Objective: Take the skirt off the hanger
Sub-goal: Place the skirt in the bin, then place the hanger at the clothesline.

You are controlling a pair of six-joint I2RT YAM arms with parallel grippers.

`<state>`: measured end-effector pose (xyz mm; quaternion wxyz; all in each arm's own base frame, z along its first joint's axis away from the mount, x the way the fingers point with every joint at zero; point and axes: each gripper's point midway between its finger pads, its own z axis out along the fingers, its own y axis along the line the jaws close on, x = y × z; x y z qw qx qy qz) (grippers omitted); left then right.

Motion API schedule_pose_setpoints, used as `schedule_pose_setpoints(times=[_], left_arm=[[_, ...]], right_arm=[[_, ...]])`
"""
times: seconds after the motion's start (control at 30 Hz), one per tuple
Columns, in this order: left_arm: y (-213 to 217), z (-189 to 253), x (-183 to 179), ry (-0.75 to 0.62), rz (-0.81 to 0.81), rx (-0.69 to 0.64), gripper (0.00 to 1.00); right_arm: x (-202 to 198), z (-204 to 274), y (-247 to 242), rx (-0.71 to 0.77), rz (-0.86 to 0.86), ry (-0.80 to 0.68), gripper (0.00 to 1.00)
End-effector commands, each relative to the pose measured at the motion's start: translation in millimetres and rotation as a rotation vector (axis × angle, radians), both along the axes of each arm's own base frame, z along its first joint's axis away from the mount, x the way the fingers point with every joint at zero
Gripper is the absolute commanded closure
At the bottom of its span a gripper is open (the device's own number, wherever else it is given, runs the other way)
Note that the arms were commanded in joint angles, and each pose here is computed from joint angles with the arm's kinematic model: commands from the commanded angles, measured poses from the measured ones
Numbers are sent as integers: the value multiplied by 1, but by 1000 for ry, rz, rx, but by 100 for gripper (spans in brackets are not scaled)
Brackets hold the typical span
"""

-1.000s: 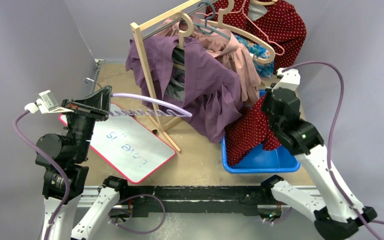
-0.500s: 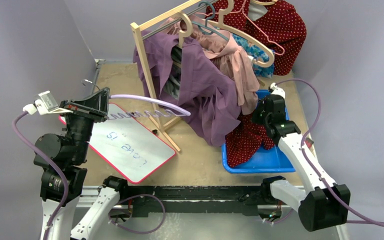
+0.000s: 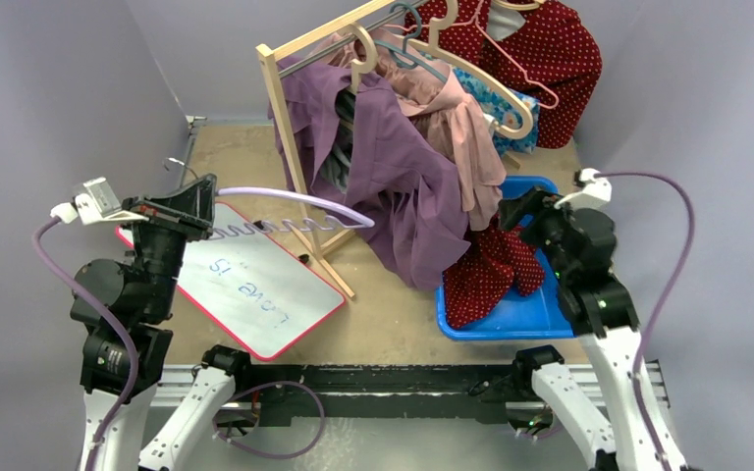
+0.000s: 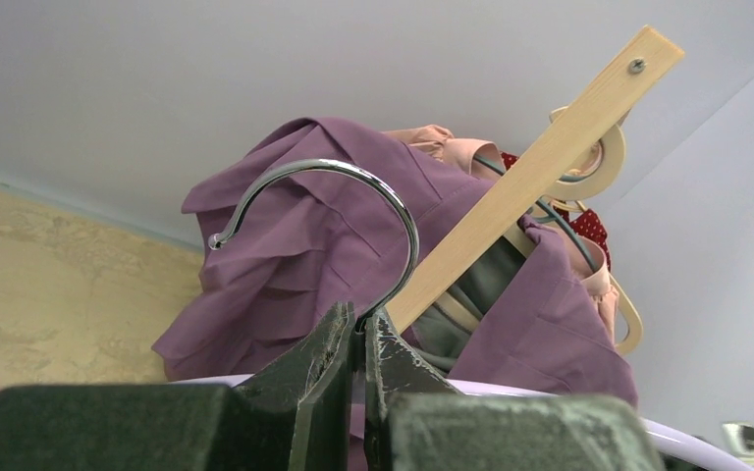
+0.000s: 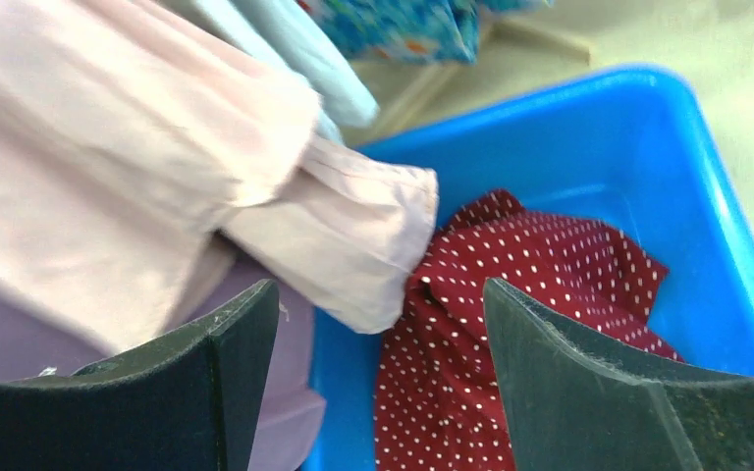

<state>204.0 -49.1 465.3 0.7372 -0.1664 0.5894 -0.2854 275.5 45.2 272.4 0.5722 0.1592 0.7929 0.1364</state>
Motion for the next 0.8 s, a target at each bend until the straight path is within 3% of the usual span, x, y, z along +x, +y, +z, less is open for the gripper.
schedule_pose_setpoints(times=[0.0,0.27,0.43,0.77], left_arm=[[-1,4,5,-29,2,-8,100],[-9,-13,14,16,-27,50,100],[-16,-24,20,52,-57,153,100],[-26,-33,34,83,-103,365,100]], right_arm=[[-31,52,6,-36,105,-145,22],[-65,92,68,-139,570,-328,21],[-86,113,108,-55,842,-407,14],[-115,180,144,49,1144,-520,19]])
